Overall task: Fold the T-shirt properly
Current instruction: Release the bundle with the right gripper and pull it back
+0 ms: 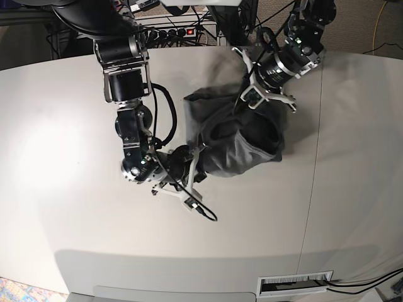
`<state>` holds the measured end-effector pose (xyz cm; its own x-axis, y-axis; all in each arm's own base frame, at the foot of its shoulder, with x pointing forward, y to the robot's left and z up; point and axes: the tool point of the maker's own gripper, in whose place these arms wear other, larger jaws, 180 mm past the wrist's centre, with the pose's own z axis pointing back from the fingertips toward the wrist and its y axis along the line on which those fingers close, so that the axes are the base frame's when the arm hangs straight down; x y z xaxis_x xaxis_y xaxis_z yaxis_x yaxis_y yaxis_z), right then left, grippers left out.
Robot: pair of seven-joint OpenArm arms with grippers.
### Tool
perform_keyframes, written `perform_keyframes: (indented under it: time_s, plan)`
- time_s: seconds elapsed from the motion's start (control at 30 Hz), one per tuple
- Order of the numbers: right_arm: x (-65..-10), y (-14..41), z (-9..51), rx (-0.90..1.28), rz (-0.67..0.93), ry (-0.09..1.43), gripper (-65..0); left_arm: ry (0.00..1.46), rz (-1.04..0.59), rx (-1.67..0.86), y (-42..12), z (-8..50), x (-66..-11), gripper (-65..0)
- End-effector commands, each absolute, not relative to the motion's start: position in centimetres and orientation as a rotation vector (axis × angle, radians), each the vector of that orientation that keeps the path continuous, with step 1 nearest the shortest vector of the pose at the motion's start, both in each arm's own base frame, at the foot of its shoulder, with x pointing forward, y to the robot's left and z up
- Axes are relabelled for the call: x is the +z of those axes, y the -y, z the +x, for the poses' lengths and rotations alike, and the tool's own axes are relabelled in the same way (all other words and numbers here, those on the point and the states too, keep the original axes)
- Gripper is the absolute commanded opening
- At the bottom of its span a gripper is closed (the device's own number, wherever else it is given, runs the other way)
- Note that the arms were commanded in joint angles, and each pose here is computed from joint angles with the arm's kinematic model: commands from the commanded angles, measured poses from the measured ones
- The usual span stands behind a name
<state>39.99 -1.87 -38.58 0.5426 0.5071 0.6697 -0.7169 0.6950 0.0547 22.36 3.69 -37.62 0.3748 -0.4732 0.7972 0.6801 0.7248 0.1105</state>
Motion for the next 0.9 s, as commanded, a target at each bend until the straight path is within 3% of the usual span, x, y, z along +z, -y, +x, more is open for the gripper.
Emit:
perform_keyframes:
  time_s: [0.0,0.1,0.27,0.47,0.67,0.87]
  plan:
    - [-37.2,2.2,40.9,0.741,0.344,0.691,-64.2,0.97,-0.225,-0.754,-4.3,23.1,-36.7,-65.0]
    - [-38.0,2.7,39.1,0.72,0.4,0.571,-64.2,0.959,-0.134,-0.787,-6.8,23.5,-37.0,-65.0]
    - [-37.5,0.7,35.0,0.709,0.63,0.394,-64.2,0.969,-0.059,-0.826,-9.5,24.2,-36.8,-65.0]
    - [-32.2,-4.0,34.0,0.651,1.023,0.48,-64.2,0.984,0.004,-0.835,-11.3,26.5,-36.8,-65.0]
    - [-32.7,-2.6,33.7,0.676,0.984,0.46,-64.2,0.98,0.1,-0.874,-12.7,28.2,-37.0,-65.0]
    - [-30.7,0.7,34.7,0.747,0.868,0.547,-64.2,0.997,0.096,-0.879,-12.5,28.3,-36.8,-65.0]
